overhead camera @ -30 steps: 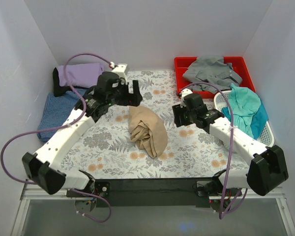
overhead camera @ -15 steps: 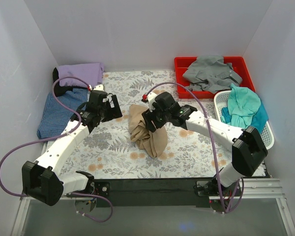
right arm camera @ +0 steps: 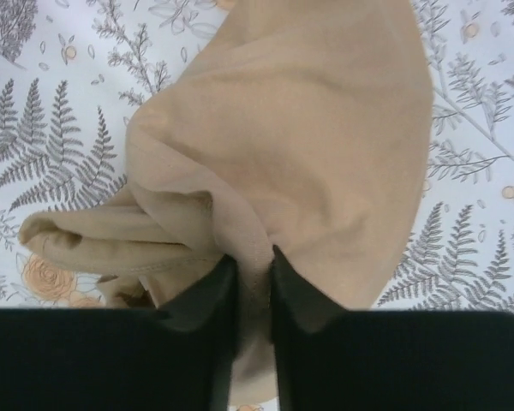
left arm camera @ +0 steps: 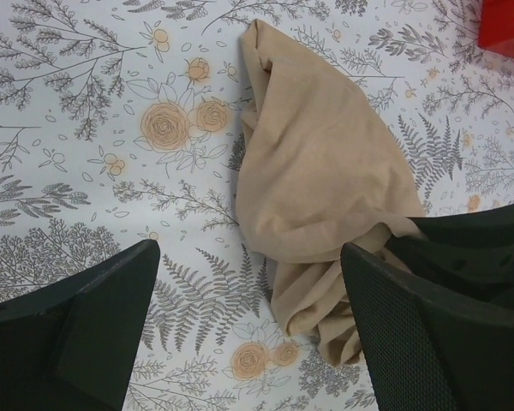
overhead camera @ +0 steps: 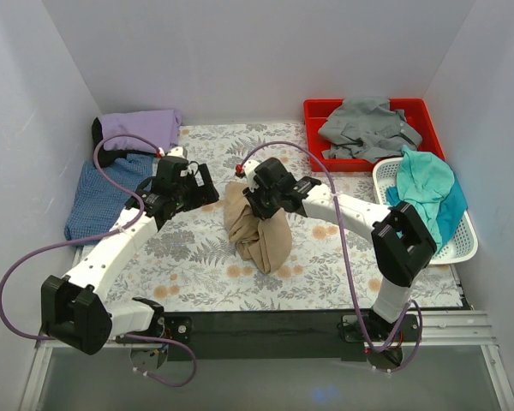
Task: Fold and stack the t-shirts
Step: Flatten the tshirt out
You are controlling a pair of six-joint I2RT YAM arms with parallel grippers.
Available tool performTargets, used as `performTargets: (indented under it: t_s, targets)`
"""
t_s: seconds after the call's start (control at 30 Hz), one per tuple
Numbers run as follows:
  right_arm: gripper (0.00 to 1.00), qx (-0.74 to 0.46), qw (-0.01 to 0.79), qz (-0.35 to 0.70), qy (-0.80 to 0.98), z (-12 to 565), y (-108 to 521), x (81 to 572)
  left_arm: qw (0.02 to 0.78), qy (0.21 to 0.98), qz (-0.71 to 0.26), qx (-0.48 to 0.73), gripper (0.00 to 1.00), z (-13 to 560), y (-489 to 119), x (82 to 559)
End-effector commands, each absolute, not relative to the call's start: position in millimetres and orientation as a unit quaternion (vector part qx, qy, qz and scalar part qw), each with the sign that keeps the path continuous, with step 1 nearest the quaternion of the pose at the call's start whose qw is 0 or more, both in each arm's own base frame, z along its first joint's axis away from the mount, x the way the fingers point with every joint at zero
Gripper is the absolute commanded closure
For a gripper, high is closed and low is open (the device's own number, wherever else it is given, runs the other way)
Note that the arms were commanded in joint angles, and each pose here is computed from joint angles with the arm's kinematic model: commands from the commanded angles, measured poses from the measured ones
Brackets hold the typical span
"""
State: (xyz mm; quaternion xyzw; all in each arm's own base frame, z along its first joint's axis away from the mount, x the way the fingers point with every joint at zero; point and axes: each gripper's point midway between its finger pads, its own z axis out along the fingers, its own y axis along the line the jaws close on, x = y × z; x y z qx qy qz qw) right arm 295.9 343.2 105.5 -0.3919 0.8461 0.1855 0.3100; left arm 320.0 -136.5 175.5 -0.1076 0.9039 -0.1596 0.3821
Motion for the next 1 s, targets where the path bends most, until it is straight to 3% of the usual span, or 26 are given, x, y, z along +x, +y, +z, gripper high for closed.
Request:
performTargets:
  t_s: [0.0,0.27,0.43,0.57,0.77,0.87,0.97]
  targets:
    - [0.80,-0.383,0.382,0.163,0.825,149,347,321,0.381,0.902,-0.177,-0.105,0.14,175,-142,321]
    - [0.81,-0.323,0.443,0.061,0.834,178,291,332,0.355,0.911,-0.195,-0.081,0.14,164,-154,322]
    - [0.82,-0.248,0.410,-0.037,0.877,154,219,333,0.323,0.916,-0.232,-0.056,0.14,153,-174,321]
    - [0.87,-0.115,0.335,-0.081,0.932,96,135,301,0.315,0.906,-0.281,-0.020,0.13,156,-194,324]
    - [0.85,-0.037,0.342,-0.116,0.932,97,99,291,0.274,0.889,-0.363,0.056,0.13,161,-227,315]
    - [0.80,-0.017,0.333,-0.136,0.933,96,88,288,0.238,0.863,-0.430,0.116,0.13,167,-252,300]
    - [0.68,-0.018,0.332,-0.130,0.934,97,90,290,0.223,0.849,-0.455,0.151,0.13,168,-269,292]
